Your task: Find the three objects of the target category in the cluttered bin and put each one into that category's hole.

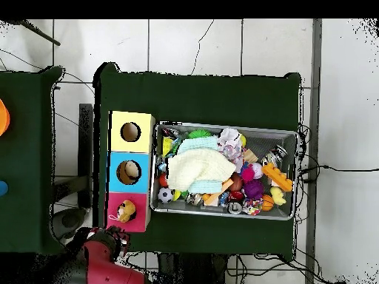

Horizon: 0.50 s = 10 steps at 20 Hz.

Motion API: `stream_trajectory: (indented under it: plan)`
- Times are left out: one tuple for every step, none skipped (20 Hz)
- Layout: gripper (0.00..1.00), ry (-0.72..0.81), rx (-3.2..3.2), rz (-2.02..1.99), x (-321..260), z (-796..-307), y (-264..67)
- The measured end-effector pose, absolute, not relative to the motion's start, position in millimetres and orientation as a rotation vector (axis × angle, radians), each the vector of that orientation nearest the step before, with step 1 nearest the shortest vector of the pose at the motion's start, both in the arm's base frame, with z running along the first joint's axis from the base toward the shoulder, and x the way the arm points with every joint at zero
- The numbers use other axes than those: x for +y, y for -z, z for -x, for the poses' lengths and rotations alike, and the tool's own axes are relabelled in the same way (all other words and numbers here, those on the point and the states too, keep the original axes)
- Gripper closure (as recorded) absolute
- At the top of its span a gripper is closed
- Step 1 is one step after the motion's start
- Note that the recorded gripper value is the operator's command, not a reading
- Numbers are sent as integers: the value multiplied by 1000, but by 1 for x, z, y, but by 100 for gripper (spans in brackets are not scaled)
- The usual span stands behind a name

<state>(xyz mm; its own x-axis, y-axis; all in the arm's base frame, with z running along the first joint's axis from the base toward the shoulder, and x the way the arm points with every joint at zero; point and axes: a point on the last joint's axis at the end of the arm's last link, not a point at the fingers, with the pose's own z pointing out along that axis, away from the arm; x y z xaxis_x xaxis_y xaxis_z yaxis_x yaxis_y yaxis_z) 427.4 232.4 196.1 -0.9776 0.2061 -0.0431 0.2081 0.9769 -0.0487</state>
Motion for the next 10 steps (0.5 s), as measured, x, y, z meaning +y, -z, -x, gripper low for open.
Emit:
stream_trajectory:
  plan:
    - [100, 78, 3083, -327, 234, -428, -202]
    - [100, 71, 3082, -333, 235, -429, -208]
    - [100, 52, 3081, -354, 238, -430, -220]
    - [100, 45, 3081, -365, 238, -430, -224]
    - [100, 37, 3077, -380, 238, -432, -229]
    - [100, 29, 3074, -396, 237, -433, -234]
    - [100, 22, 3066, -412, 236, -435, -238]
    - [100, 19, 3061, -419, 236, -436, -240]
    - [100, 16, 3054, -428, 236, -437, -242]
    - [100, 13, 3047, -437, 236, -439, -244]
